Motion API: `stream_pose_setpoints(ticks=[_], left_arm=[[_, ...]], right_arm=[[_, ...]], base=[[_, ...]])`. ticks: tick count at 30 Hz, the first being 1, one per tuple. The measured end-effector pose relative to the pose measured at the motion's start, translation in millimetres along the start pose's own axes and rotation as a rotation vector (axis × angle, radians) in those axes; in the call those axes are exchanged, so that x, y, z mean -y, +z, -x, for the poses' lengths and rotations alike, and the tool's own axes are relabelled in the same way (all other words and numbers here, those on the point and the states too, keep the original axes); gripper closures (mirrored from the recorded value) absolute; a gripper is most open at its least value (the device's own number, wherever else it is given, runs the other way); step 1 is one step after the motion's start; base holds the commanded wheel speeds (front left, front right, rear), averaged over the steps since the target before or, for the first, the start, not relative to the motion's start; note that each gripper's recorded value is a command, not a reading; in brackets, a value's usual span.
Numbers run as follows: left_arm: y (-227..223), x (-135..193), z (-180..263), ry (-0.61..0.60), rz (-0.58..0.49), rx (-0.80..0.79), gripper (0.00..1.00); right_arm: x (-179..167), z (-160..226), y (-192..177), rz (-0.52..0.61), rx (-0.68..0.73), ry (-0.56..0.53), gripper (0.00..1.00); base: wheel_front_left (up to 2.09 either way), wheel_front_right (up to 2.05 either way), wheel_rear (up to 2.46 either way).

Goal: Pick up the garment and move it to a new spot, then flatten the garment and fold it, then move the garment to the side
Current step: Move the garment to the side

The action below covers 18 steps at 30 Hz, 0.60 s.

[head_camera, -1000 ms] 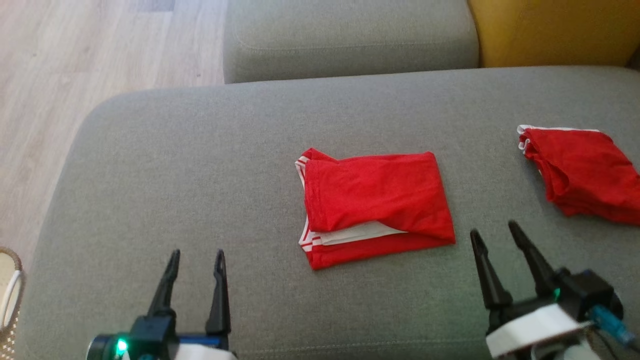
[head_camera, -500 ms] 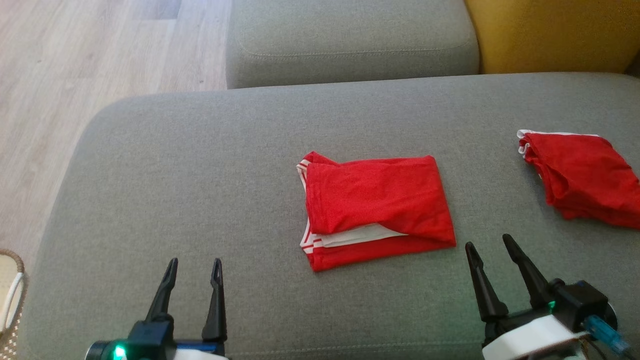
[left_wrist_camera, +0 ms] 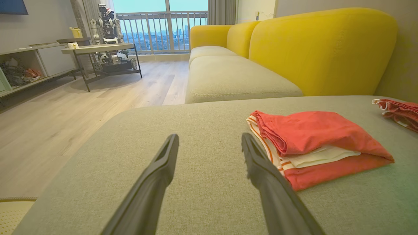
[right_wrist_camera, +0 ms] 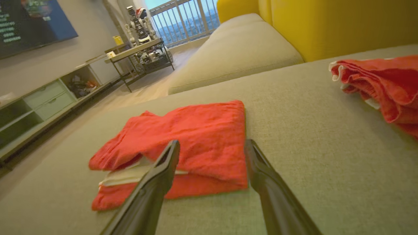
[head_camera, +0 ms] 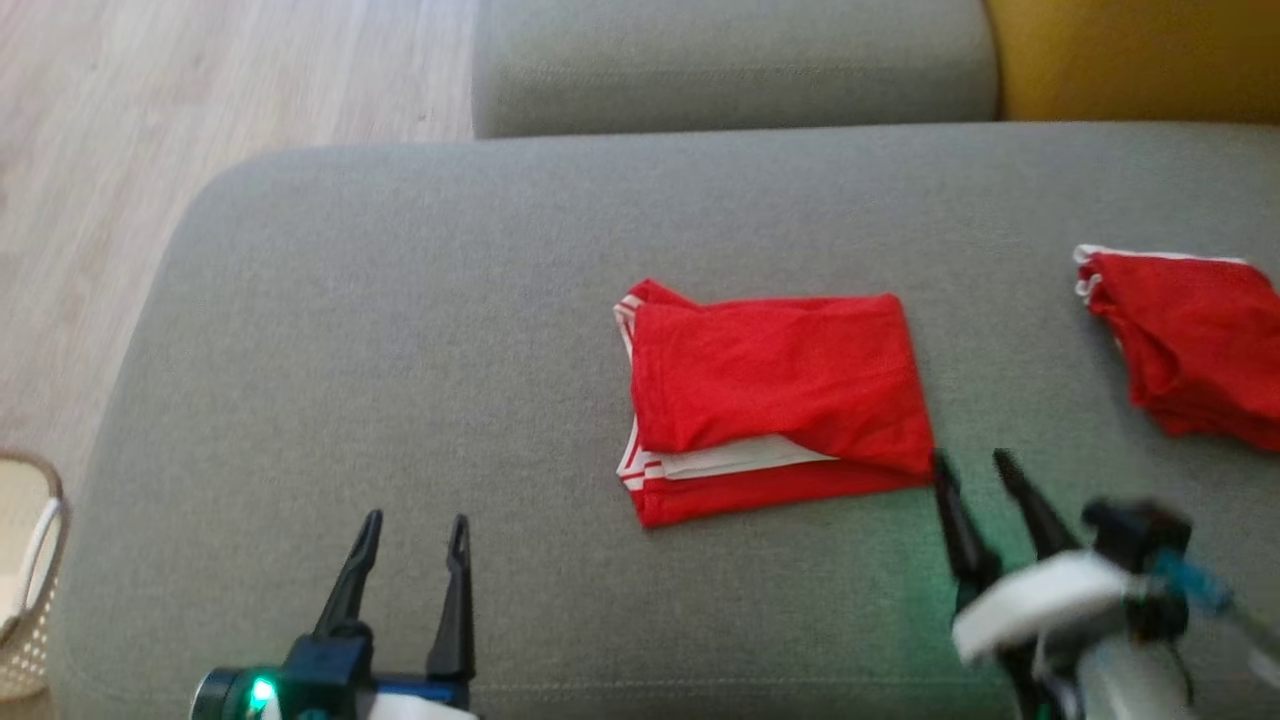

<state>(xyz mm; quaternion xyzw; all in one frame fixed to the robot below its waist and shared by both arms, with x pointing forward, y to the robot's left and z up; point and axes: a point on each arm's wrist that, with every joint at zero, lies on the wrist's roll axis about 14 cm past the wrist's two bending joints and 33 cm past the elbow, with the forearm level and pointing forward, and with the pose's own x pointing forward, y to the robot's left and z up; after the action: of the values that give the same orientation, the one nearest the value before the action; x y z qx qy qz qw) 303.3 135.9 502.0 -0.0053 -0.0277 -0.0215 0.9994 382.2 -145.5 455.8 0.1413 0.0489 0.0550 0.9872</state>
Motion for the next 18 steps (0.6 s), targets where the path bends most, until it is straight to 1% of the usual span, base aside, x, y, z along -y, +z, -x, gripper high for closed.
stream_pose_setpoints(ticks=[4, 7, 10, 14, 17, 18], left_arm=[[-0.9, 4.4, -10.2, -0.019, 0.001, -0.003, 0.0], [-1.0, 3.0, -18.7, -0.016, -0.003, -0.002, 0.0], [-6.5, 0.0, -22.1, -0.009, -0.004, -0.021, 0.0], [-12.5, -2.0, -22.9, 0.003, -0.001, -0.042, 0.0], [-14.4, -1.0, -23.4, 0.004, 0.003, -0.049, 0.0], [-13.9, -0.6, -24.3, 0.004, 0.004, -0.047, 0.0]], right_arm=[[19.8, -43.2, 2.0, -0.139, -0.046, -0.087, 0.0], [23.6, -71.2, -4.2, -0.184, -0.116, -0.117, 0.0], [20.5, -87.2, -24.8, -0.189, -0.234, -0.125, 0.0], [21.6, -85.8, -65.1, -0.174, -0.418, -0.148, 0.0], [20.6, -89.9, -72.5, -0.141, -0.47, -0.143, 0.0], [19.0, -92.7, -72.3, -0.135, -0.481, -0.137, 0.02]], base=[[0.0, 0.0, 0.0], [0.0, 0.0, 0.0], [0.0, 0.0, 0.0], [0.0, 0.0, 0.0], [0.0, 0.0, 0.0], [0.0, 0.0, 0.0]])
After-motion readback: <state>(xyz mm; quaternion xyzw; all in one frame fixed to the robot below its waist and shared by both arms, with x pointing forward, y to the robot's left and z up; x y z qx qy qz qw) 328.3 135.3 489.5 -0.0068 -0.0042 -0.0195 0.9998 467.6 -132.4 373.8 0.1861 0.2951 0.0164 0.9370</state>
